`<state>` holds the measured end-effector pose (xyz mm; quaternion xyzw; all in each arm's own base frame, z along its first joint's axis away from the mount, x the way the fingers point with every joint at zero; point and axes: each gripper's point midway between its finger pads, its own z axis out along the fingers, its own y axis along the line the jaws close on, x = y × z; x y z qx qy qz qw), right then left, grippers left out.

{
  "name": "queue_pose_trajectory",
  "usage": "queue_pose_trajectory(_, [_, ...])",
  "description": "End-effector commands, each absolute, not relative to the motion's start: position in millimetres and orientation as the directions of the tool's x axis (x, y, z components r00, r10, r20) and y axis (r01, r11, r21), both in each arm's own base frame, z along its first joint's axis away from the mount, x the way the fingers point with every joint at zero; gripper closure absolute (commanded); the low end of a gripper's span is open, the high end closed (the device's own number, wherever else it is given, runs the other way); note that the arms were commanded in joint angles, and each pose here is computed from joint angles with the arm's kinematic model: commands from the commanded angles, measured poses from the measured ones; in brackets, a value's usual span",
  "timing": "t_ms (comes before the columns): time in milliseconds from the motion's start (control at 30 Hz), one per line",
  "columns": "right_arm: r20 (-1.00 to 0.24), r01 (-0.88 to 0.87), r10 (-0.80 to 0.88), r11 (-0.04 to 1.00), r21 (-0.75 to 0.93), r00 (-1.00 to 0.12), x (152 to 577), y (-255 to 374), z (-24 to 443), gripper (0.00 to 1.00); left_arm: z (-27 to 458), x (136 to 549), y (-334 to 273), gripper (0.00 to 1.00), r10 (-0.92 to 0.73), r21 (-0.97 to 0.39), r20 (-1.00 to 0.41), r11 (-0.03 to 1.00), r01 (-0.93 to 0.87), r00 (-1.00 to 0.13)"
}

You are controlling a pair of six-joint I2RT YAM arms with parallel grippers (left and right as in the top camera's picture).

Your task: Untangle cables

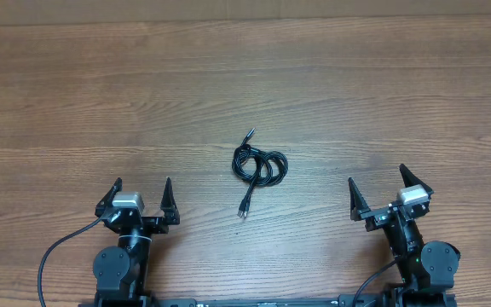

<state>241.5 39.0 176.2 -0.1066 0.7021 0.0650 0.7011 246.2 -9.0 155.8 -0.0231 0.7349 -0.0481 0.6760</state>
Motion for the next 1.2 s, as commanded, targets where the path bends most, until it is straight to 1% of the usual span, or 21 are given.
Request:
queue_pose_trajectory(0, [-0.998,-0.237,-0.061,0.969,-0.062,0.013,241.6,38.5,175.1,0.00,155.6,246.1,-4.8,0.00,-0.092,-0.093,-0.993,0.996,0.012,-0.079])
queue_pose_trajectory(333, [-0.998,-0.237,-0.061,0.969,-0.062,0.013,241.6,38.5,175.1,0.00,155.6,246.1,-4.8,0.00,-0.091,-0.092,-0.993,0.996,0.012,-0.079])
queue_pose_trajectory(433, [-0.998,-0.237,-0.061,0.969,-0.062,0.013,241.6,38.5,175.1,0.00,155.8,246.1,-0.4,0.00,-0.011,-0.010,-0.997,1.000,-0.007,-0.077])
queue_pose_trajectory(833, [-0.998,-0.237,-0.061,0.969,-0.062,0.013,241.6,38.5,175.1,0.00,155.9,246.1,-0.3,0.00,-0.012,-0.011,-0.997,1.000,-0.007,-0.077])
queue_pose_trajectory(1000, [-0.998,-0.237,-0.061,0.969,-0.062,0.013,241.6,38.5,175.1,0.00,156.3,246.2,-0.3,0.00,0.014,0.014,-0.997,1.000,-0.005,-0.075])
queue_pose_trajectory(1100, [-0.998,-0.237,-0.061,0.969,-0.062,0.013,241.6,38.5,175.1,0.00,164.9,246.7,1.5,0.00,0.028,0.028,-0.999,0.999,-0.016,-0.041])
queue_pose_trajectory(1167, [-0.998,-0.237,-0.061,0.969,-0.062,0.013,241.6,38.5,175.1,0.00,164.5,246.6,1.5,0.01,0.028,0.028,-0.999,0.999,-0.016,-0.042])
